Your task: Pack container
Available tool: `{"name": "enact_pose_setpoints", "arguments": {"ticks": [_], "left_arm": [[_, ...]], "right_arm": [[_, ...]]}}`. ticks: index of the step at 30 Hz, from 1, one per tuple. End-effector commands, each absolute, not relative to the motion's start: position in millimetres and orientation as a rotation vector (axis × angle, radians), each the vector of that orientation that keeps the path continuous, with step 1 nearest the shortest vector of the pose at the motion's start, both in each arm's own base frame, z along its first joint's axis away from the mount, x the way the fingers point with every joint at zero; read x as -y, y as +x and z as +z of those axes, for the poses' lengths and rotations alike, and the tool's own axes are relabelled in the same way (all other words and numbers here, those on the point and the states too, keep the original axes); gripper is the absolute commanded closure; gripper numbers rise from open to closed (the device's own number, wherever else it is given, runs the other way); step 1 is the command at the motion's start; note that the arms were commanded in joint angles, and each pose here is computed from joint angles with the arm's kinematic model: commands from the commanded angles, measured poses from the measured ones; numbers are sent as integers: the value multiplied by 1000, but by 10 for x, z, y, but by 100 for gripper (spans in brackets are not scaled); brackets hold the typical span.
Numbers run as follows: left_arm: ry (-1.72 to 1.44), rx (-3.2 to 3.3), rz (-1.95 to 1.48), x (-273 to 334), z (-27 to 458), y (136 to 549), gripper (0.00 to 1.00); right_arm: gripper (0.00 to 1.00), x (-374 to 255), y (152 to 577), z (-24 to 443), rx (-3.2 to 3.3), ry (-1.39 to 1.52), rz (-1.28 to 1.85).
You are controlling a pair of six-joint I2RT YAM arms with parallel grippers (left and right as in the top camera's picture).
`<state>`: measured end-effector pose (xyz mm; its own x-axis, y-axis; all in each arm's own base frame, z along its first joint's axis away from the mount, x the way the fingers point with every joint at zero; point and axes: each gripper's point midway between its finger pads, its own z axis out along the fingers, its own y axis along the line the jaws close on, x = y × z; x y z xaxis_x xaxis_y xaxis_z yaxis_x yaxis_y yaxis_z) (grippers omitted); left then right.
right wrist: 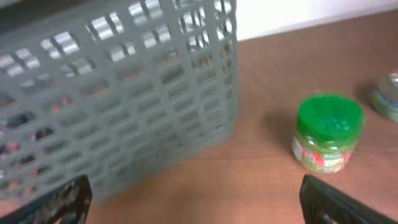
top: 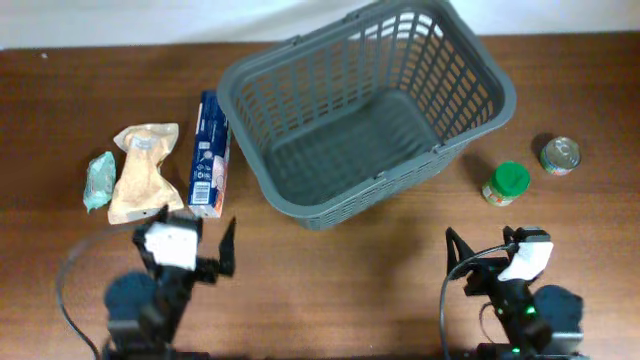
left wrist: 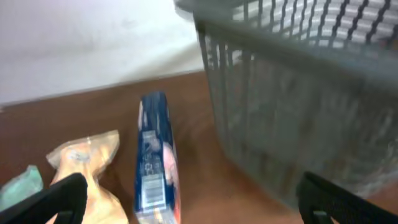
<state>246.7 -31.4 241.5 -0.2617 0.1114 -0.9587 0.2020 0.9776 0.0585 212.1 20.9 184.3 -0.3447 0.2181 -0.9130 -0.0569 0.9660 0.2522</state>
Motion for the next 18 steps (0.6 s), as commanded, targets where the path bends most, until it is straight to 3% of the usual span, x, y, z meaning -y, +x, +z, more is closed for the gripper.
{"name": "enact_pose_setpoints", "arguments": {"ticks": [1,7,13,14,18], "left_arm": [[274,-1913,-118,380,2926,2764,1],[337,-2076,-159,448,3676,3261,1],[372,-2035,-282,625,4238,3360,1],[395,-2017,-319,685,4284,3324,1],[449,-2004,-420,833,4311,3199,1]], "right_arm": [[1,-37,2061,2485,-1914,147,159],[1,-44,2132,3564,-2047,62,107],[1,-257,2210,3926,-2127,4,253],[11,-252,2236,3930,-2144,31,266],[28,-240,2384,3846,-2277,144,319]]}}
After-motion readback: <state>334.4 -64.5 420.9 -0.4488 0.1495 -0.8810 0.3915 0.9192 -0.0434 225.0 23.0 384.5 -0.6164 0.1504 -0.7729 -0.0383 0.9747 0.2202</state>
